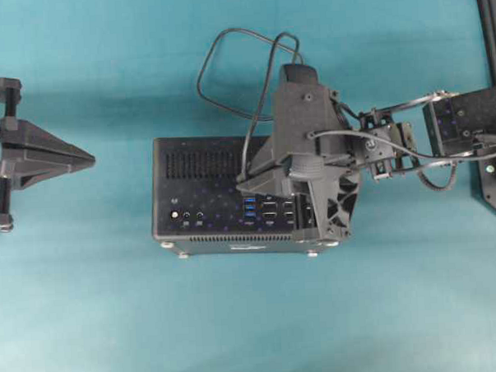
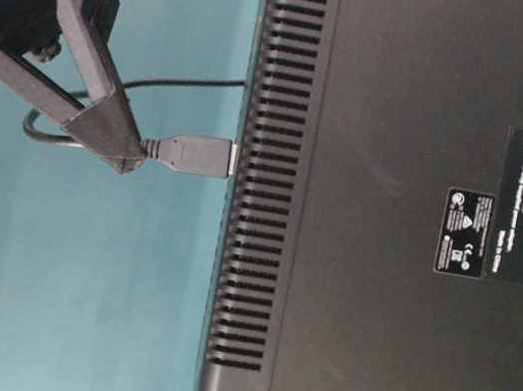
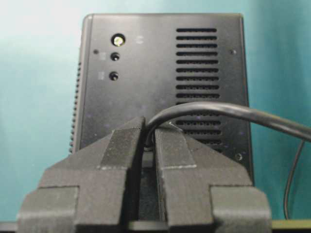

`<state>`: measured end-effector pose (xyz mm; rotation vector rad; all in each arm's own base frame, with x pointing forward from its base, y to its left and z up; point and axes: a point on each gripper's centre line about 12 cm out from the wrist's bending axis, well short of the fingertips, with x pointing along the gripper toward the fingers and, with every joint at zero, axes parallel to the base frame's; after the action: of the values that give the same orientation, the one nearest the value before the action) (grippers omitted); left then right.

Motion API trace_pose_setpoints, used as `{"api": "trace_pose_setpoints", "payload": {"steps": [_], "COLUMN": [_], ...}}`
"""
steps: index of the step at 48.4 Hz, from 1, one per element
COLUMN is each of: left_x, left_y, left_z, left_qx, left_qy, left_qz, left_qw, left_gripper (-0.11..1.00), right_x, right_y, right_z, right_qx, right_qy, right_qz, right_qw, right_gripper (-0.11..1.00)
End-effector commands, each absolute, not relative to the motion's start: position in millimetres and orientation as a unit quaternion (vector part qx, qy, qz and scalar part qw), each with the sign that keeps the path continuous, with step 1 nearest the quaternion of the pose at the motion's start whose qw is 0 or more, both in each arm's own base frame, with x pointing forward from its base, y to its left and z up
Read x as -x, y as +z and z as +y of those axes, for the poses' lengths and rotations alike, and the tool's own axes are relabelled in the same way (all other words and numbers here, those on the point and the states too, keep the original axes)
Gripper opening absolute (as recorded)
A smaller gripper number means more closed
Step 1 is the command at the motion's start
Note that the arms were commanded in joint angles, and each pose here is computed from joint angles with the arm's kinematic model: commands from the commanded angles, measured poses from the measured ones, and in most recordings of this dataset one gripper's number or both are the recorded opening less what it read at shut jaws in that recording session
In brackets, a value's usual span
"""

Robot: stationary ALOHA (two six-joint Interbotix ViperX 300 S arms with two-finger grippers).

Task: Insert the USB into the PC box with both arms.
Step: 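Press the plug fully into the blue USB port with the right gripper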

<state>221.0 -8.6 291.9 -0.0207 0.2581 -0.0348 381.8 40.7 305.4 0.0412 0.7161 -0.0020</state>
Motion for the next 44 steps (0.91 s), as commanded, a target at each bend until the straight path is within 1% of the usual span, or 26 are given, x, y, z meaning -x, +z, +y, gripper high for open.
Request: {"api": "trace_pose_setpoints", "payload": {"steps": [1, 15, 24, 33, 39, 44], "left_x": [-223, -223, -223, -223, -223, -223], "left_y": [301, 300, 301, 301, 302, 302], "left_z": [-9, -9, -9, -9, -9, -9], "left_qx": [0.01, 0.01, 0.01, 0.01, 0.01, 0.009], "left_qy": [-0.018, -0.018, -0.018, -0.018, -0.018, -0.018], "left_qz": [0.115, 0.116, 0.116, 0.116, 0.114, 0.114], "left_qw": [0.993, 0.993, 0.993, 0.993, 0.993, 0.993], "left_gripper": [0.0, 0.0, 0.0, 0.0, 0.0, 0.0], "right_x": [-381, -380, -381, -380, -380, -380], "right_y": [309, 305, 305, 304, 303, 303], "right_z": [35, 56, 52, 39, 41, 50], "right_qx": [-0.024, -0.038, -0.037, -0.027, -0.027, -0.031], "right_qy": [-0.01, 0.016, 0.011, -0.007, -0.006, 0.006], "right_qz": [0.348, 0.356, 0.356, 0.364, 0.366, 0.365], "right_qw": [0.937, 0.933, 0.934, 0.931, 0.93, 0.93], "right_gripper": [0.08, 0.08, 0.08, 0.07, 0.07, 0.08]}}
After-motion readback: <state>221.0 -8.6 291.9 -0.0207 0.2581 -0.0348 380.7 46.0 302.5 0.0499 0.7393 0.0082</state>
